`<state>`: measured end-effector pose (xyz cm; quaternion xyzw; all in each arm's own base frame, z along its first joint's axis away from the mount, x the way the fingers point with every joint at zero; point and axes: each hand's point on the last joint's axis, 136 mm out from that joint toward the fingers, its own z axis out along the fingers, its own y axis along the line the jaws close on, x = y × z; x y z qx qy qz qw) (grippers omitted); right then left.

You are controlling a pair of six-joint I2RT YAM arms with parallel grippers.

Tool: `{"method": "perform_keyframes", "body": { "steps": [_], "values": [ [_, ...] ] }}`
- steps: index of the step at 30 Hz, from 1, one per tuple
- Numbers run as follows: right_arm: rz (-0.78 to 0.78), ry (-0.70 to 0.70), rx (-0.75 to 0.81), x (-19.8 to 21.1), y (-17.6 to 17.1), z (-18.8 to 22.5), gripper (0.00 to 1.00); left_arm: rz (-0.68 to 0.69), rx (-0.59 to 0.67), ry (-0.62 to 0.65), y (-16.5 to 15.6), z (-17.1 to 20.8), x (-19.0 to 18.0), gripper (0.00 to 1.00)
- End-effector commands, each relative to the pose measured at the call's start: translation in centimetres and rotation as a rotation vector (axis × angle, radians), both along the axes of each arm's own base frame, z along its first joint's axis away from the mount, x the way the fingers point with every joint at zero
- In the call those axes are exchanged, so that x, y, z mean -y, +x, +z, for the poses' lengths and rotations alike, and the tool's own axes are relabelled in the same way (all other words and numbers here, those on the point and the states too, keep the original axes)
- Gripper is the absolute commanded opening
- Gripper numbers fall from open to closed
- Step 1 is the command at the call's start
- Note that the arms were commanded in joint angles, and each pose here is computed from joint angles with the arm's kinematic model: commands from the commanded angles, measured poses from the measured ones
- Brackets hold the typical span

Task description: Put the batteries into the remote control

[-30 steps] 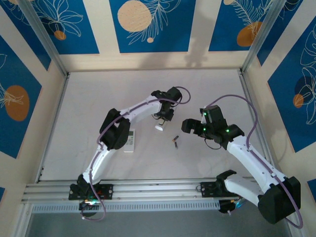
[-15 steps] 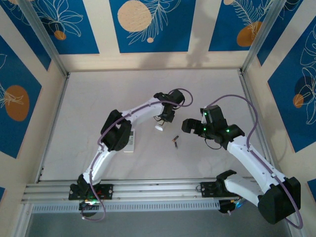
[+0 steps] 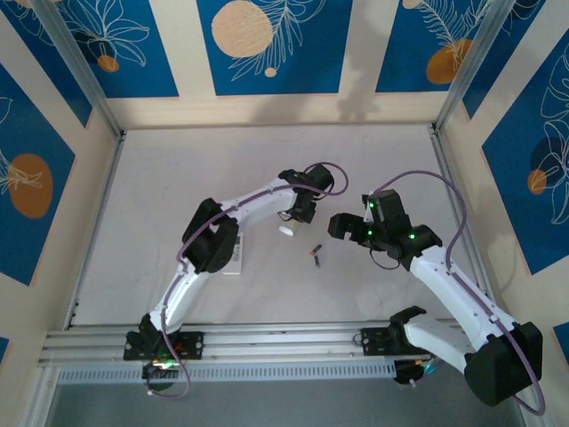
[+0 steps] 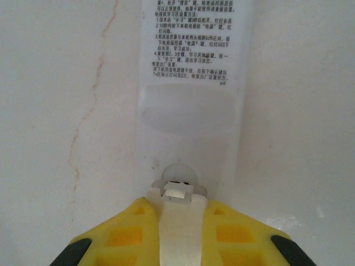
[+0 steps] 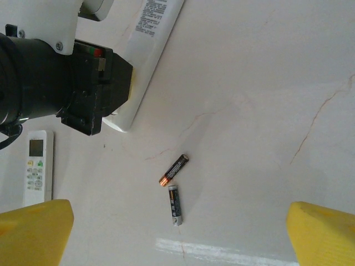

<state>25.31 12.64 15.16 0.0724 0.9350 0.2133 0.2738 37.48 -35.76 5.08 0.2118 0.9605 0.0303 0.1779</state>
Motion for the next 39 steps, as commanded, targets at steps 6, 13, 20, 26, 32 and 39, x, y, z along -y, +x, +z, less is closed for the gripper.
{"method": "perform_keyframes", "body": {
  "steps": [6, 13, 20, 26, 32, 39],
  "values": [
    [-0.009, 0.019, -0.021, 0.2, -0.8, -0.2, 0.98, -0.019, -0.009, 0.025, -1.1, 0.8, -0.5, 0.17],
    [-0.008, 0.038, -0.02, 0.0, -0.7, -0.1, 0.98, -0.063, 0.063, 0.069, 0.1, 1.2, -0.8, 0.17],
    [-0.014, 0.035, -0.027, 0.2, -0.8, -0.2, 0.98, -0.089, 0.053, 0.074, 0.0, 0.5, -0.5, 0.16],
    [-0.014, 0.047, -0.023, 0.1, -0.6, -0.1, 0.98, -0.104, 0.013, 0.075, -0.8, -0.1, -0.6, 0.16],
    [-0.014, 0.059, -0.024, 0.0, -0.5, 0.0, 0.98, -0.101, 0.008, 0.057, -1.2, -0.1, -0.4, 0.2],
    [-0.011, 0.06, -0.021, -0.1, -0.4, 0.4, 0.98, -0.104, 0.098, 0.039, 0.1, 3.4, -0.3, 0.18]
  ]
}}
